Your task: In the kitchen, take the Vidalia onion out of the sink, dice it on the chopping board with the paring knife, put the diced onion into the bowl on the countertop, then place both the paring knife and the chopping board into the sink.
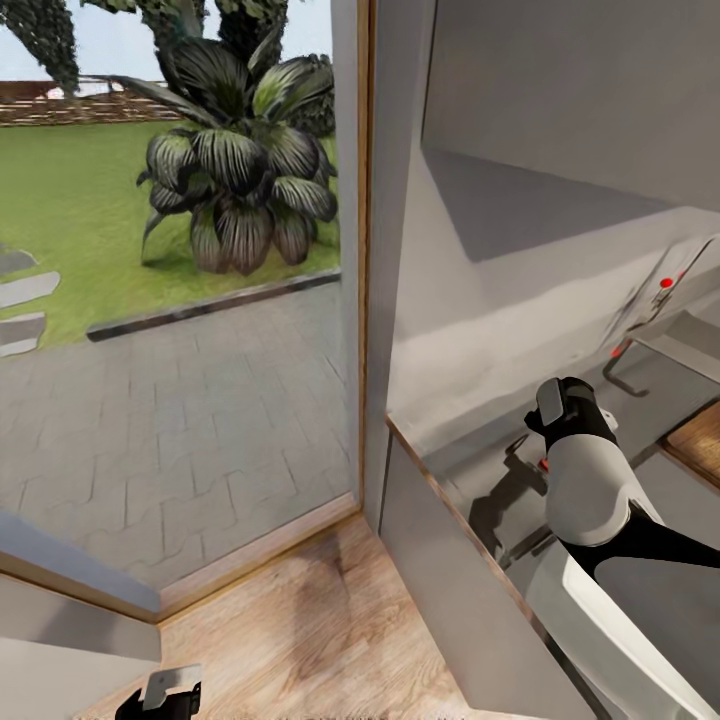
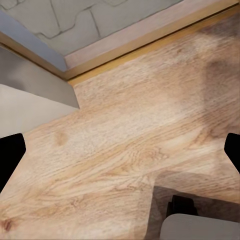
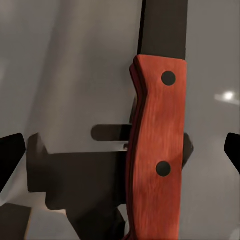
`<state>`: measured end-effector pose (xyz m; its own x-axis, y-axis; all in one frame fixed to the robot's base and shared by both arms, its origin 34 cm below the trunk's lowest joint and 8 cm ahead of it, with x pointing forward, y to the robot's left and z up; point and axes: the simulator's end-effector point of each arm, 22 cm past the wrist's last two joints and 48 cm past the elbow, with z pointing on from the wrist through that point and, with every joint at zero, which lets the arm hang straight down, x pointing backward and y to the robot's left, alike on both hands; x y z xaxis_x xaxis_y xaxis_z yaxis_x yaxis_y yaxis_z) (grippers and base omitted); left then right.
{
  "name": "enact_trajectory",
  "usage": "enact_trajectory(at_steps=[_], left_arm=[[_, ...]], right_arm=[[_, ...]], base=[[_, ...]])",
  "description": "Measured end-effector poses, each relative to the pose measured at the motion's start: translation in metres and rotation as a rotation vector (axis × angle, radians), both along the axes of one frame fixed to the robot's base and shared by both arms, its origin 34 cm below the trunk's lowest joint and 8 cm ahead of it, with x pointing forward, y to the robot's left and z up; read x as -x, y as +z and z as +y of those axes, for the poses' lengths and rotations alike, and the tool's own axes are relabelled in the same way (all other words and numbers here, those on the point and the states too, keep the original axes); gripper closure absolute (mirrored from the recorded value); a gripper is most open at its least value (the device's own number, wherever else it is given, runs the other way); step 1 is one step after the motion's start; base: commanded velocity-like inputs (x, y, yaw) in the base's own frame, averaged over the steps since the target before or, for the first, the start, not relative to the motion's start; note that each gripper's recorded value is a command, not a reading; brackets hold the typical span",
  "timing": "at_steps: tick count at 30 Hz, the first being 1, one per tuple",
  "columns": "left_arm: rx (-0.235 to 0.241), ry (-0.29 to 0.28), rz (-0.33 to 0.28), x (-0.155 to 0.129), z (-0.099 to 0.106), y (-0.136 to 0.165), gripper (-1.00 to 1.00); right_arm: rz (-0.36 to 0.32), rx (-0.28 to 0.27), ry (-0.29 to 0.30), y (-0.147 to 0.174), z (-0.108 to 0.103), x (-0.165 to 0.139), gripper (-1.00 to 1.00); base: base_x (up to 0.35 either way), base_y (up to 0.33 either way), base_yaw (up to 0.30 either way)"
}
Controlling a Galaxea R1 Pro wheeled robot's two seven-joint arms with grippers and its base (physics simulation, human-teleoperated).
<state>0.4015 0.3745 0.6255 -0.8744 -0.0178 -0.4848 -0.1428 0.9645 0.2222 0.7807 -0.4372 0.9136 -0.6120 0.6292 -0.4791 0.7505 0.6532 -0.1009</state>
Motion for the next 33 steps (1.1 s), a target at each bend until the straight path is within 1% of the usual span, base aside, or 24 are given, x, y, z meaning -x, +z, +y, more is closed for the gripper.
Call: enact_trajectory(at_steps=[33], left_arm=[[0.0, 0.0, 0.004, 0.0017, 0.0001, -0.0011, -1.0]], right_arm=[[0.004, -0.003, 0.001, -0.0029, 0.0013, 0.0003, -1.0]], base=[[0.0, 0.0, 0.0]])
